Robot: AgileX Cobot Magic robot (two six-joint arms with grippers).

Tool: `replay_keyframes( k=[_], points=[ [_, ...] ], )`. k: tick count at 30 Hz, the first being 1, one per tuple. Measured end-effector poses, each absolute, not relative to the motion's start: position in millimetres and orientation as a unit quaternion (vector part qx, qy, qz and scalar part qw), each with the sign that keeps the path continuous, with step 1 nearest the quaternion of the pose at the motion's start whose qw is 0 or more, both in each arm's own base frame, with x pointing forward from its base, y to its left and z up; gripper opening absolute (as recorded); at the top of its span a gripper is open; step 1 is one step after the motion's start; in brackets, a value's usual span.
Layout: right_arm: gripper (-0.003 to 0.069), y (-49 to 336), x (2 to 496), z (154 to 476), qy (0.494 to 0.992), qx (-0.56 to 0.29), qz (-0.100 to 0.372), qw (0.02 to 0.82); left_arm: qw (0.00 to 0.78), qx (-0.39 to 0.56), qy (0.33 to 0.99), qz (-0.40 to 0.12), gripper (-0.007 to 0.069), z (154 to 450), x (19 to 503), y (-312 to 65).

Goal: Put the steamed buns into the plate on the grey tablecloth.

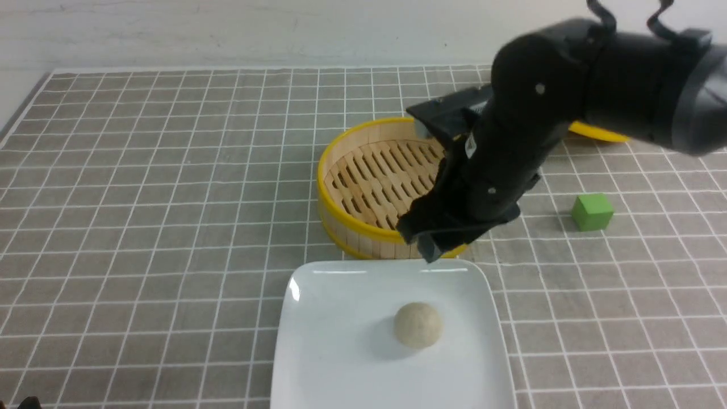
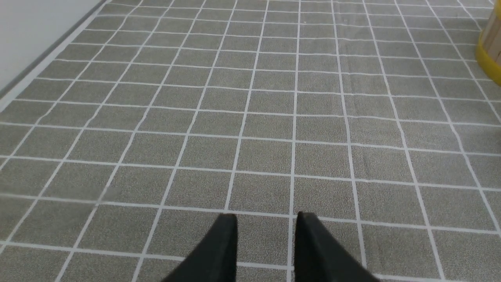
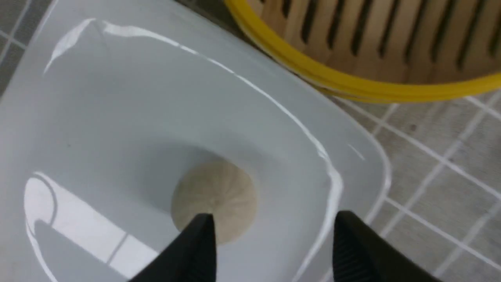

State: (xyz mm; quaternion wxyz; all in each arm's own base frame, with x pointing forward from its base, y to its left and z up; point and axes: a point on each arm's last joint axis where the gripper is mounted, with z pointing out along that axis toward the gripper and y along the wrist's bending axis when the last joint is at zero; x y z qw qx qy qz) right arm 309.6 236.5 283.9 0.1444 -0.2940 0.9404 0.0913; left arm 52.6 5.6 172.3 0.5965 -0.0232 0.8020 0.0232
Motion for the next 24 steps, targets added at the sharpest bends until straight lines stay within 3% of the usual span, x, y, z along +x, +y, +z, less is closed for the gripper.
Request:
replay_keyframes(
  k=[2, 4, 5, 6, 8, 12, 16, 19, 23, 24],
  points=[
    [0.0275, 232.6, 313.2, 311.9, 0.94, -0.298, 0.063, 0.155, 0.596, -0.023, 0.802, 0.023, 0.024, 172.2, 52.6, 5.6],
    [0.0153, 227.8, 313.0, 333.7, 0.936, -0.294, 0.055, 0.186, 0.596, -0.023, 0.802, 0.023, 0.024, 172.2, 52.6, 5.6],
    [0.0128, 226.8, 311.9, 337.5, 0.935, -0.293, 0.055, 0.19, 0.596, -0.023, 0.802, 0.023, 0.024, 172.2, 52.6, 5.6],
    [0.0047, 221.3, 306.3, 351.0, 0.933, -0.291, 0.054, 0.206, 0.596, -0.023, 0.802, 0.023, 0.024, 172.2, 52.6, 5.6],
    [-0.001, 211.1, 292.9, 372.7, 0.93, -0.281, 0.062, 0.227, 0.596, -0.023, 0.802, 0.023, 0.024, 172.2, 52.6, 5.6],
    [-0.0017, 177.9, 248.2, 416.6, 0.921, -0.257, 0.085, 0.279, 0.596, -0.023, 0.802, 0.023, 0.024, 172.2, 52.6, 5.6],
    [-0.0017, 139.0, 195.1, 436.6, 0.916, -0.233, 0.104, 0.311, 0.596, -0.023, 0.802, 0.023, 0.024, 172.2, 52.6, 5.6],
    [-0.0015, 109.3, 154.6, 435.3, 0.906, -0.22, 0.12, 0.34, 0.596, -0.023, 0.802, 0.023, 0.024, 172.2, 52.6, 5.6],
    [-0.0015, 65.7, 94.5, 399.5, 0.827, -0.2, 0.185, 0.492, 0.596, -0.023, 0.802, 0.023, 0.024, 172.2, 52.6, 5.6],
    [-0.0015, 65.0, 93.3, 390.6, 0.827, -0.2, 0.186, 0.491, 0.596, -0.023, 0.802, 0.023, 0.024, 172.2, 52.6, 5.6]
  ],
)
